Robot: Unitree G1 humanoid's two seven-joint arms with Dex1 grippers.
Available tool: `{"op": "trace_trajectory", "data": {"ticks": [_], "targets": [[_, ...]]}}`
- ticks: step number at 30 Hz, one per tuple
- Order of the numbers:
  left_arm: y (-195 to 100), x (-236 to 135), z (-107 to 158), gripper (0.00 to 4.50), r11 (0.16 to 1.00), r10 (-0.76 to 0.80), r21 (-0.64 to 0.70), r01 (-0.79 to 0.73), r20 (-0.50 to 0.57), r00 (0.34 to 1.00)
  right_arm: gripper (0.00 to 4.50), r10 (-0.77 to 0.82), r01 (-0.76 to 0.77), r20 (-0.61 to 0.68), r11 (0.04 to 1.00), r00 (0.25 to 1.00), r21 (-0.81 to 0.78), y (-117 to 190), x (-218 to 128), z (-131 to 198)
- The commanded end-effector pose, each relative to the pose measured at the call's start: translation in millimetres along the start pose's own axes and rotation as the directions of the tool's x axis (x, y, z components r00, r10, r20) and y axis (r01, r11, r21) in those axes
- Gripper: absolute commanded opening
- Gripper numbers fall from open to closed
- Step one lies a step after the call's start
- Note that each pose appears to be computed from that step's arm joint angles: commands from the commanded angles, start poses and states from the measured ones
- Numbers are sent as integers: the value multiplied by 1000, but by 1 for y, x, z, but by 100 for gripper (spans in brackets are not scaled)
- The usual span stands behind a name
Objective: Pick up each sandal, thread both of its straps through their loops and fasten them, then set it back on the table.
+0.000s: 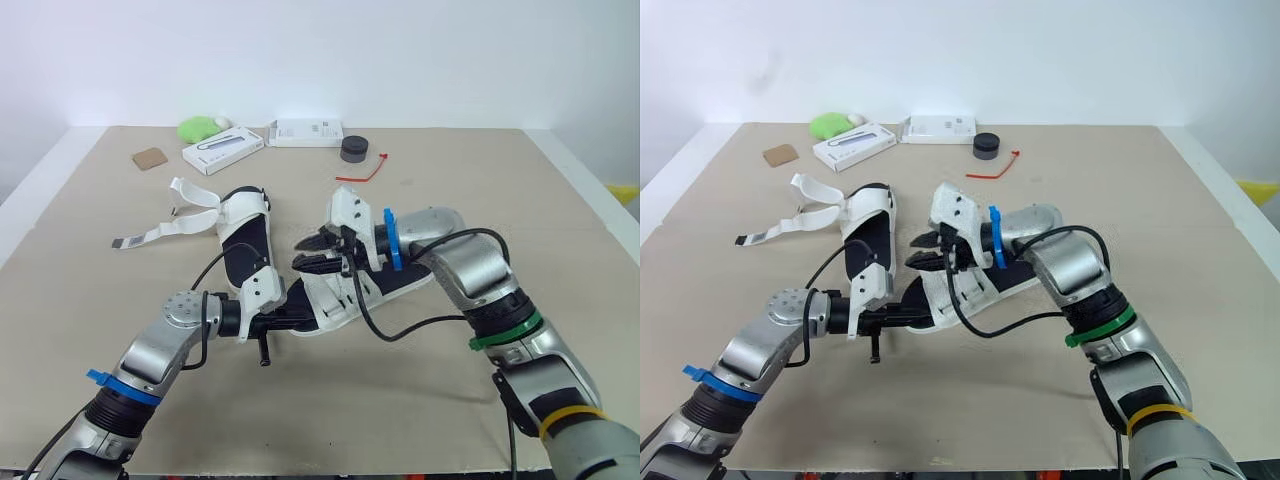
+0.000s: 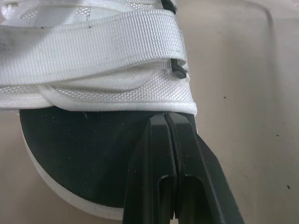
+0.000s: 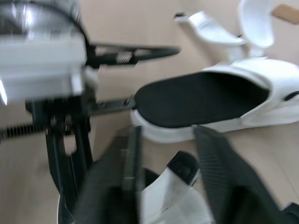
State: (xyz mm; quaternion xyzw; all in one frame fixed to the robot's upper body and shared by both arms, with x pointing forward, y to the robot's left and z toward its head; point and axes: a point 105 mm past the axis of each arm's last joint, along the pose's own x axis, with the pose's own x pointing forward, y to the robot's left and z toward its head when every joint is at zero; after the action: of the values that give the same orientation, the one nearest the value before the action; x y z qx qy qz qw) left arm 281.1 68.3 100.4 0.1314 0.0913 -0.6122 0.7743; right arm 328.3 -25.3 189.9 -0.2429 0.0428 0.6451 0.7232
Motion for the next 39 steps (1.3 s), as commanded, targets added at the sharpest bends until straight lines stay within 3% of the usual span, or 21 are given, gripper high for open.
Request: {"op": "trace_trajectory", "data": {"ticks": [1, 10, 14, 18, 23, 27, 33, 35, 39], "targets": [[-8, 2, -20, 0, 998, -19, -55, 16, -63, 998, 7, 46, -46, 1, 997, 999, -58, 4, 3, 4], [-7, 1, -20, 0, 998, -17, -55, 13, -64, 998, 7, 8, -16, -208, 999, 978, -36, -9, 1, -37], [-6, 1, -19, 0, 998, -16, -53, 13, -63, 998, 7, -2, -4, -237, 1000, 972, -22, -11, 0, -43], [-6, 1, -19, 0, 999, -17, -51, 14, -63, 998, 7, -16, 11, -176, 1000, 984, -28, -13, 0, -33], [-2, -1, -10, 0, 999, -10, -43, 9, -25, 1000, 7, -77, 76, 37, 997, 996, 20, -33, -24, 13], [4, -7, 7, 0, 1000, 0, -23, 1, 38, 999, 137, -152, 153, 128, 988, 980, 6, -52, -66, 32], [7, -20, 44, 0, 1000, -6, -9, 8, 211, 977, 421, -136, 138, 37, 988, 990, -67, -55, -96, -3], [8, -25, 54, 26, 1000, 6, 22, -12, 256, 967, 448, -137, 135, -15, 987, 990, -85, -55, -101, -22], [6, -35, 60, 171, 998, 25, 55, -43, 294, 955, 450, -137, 125, -102, 985, 985, -120, -56, -104, -55]]}}
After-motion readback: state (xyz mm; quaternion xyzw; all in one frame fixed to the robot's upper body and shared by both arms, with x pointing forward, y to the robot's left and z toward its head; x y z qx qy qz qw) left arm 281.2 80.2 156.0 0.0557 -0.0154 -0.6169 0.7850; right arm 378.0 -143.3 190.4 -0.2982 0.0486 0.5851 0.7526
